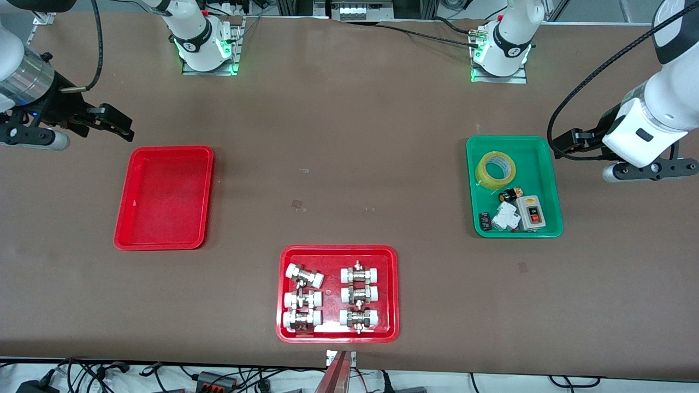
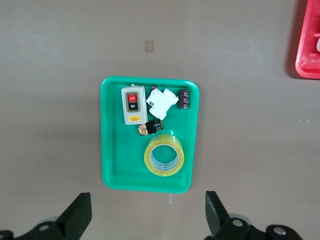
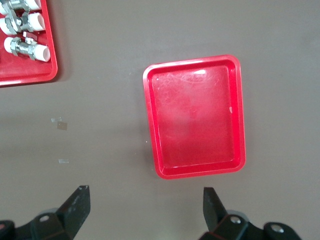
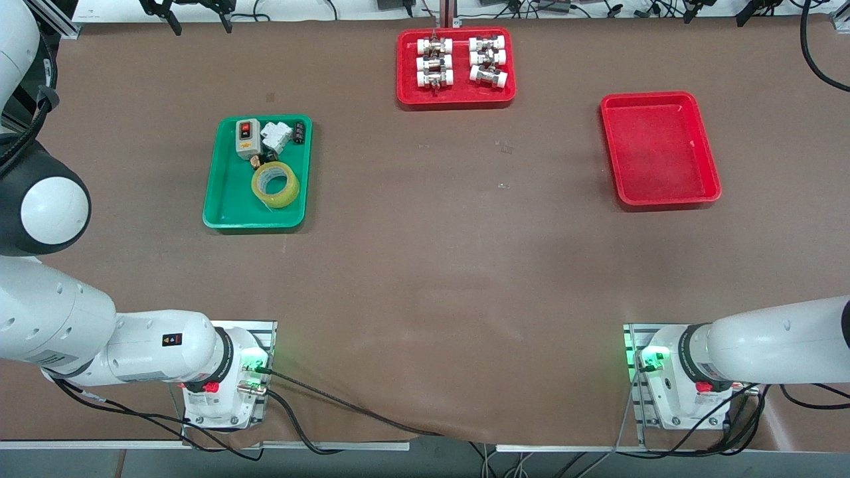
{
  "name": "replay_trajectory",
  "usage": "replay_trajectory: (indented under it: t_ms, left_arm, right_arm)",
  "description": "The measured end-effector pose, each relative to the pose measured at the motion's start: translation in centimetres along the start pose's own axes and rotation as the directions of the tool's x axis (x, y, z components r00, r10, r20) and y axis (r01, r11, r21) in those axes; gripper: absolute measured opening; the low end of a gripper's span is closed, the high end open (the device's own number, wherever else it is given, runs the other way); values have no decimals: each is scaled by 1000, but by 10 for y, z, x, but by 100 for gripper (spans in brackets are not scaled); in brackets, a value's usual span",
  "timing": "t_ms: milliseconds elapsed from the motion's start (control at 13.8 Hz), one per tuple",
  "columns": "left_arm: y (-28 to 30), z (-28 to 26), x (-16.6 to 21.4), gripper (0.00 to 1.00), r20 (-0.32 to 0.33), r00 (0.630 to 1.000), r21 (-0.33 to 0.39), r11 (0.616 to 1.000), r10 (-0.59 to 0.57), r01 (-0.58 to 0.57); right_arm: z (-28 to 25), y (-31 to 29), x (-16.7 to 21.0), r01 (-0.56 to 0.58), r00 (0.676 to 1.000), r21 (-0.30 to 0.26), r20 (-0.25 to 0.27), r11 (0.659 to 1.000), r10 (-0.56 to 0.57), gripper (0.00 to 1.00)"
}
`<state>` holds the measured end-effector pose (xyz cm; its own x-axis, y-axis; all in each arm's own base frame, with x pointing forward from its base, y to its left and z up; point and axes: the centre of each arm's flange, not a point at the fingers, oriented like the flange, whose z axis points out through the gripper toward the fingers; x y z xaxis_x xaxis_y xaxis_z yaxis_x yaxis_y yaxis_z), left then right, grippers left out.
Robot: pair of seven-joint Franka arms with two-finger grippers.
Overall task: Left arm passes tape to right arm into tray
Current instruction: 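Move the left gripper down over the tape roll in the green tray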
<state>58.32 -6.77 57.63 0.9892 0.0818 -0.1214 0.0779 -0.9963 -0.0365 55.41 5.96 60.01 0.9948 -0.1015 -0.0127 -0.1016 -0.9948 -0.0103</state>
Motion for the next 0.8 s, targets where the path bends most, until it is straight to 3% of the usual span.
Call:
replay_trajectory:
  t_ms: [434, 795]
  left_arm:
    - [3, 19, -9, 100, 31, 999, 14, 1000, 8, -9]
    - [-10, 95, -1, 100, 83, 996, 16, 999, 35, -36]
  right_arm:
    - [5, 1, -2, 1, 999, -10, 47, 1000, -1, 100]
    - [6, 2, -3, 0, 998, -11, 56, 1000, 1, 100]
